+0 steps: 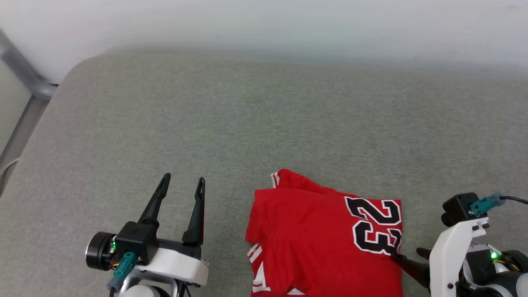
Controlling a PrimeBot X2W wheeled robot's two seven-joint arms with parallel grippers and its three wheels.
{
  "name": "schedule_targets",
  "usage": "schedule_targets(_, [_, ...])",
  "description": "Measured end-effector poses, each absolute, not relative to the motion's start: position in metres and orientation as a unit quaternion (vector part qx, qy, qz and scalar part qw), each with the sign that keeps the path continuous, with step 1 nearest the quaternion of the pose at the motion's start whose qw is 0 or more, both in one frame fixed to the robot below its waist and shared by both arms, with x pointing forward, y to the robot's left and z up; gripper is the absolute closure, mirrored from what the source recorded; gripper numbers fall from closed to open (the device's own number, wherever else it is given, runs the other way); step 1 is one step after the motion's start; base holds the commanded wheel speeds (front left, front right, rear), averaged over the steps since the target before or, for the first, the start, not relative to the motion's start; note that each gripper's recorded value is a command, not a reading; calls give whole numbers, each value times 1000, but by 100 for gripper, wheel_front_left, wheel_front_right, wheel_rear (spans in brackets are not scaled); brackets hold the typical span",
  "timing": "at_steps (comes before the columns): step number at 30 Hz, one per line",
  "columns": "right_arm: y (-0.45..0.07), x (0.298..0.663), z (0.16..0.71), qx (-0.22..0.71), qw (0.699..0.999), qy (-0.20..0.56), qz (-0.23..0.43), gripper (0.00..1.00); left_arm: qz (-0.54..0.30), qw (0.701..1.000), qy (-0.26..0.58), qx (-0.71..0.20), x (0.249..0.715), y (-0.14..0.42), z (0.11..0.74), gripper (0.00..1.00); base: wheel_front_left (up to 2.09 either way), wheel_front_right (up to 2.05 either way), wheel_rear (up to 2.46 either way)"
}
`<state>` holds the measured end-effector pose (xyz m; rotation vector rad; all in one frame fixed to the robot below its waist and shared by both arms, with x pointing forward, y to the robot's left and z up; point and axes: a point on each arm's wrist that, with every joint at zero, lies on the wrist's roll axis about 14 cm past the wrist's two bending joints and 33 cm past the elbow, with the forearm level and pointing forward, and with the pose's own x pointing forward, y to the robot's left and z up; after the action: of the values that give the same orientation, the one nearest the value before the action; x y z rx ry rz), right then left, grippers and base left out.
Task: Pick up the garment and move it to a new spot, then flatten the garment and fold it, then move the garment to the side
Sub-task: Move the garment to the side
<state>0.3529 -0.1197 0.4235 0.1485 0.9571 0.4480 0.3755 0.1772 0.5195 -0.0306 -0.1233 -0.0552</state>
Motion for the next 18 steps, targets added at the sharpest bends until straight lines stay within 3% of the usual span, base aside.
schedule_targets(9, [-92,352,392,60,812,533,231,0,6,999,-44,-17,371,194,509,0,0,0,0])
schedule_targets(17, [-73,345,365,27,786,565,252,0,27,999,-36,-12,369,207,505,0,0,0,0])
schedule_targets(18, [-71,344,363,24,784,566,255,45,29,999,-35,-12,369,208,505,0,0,0,0])
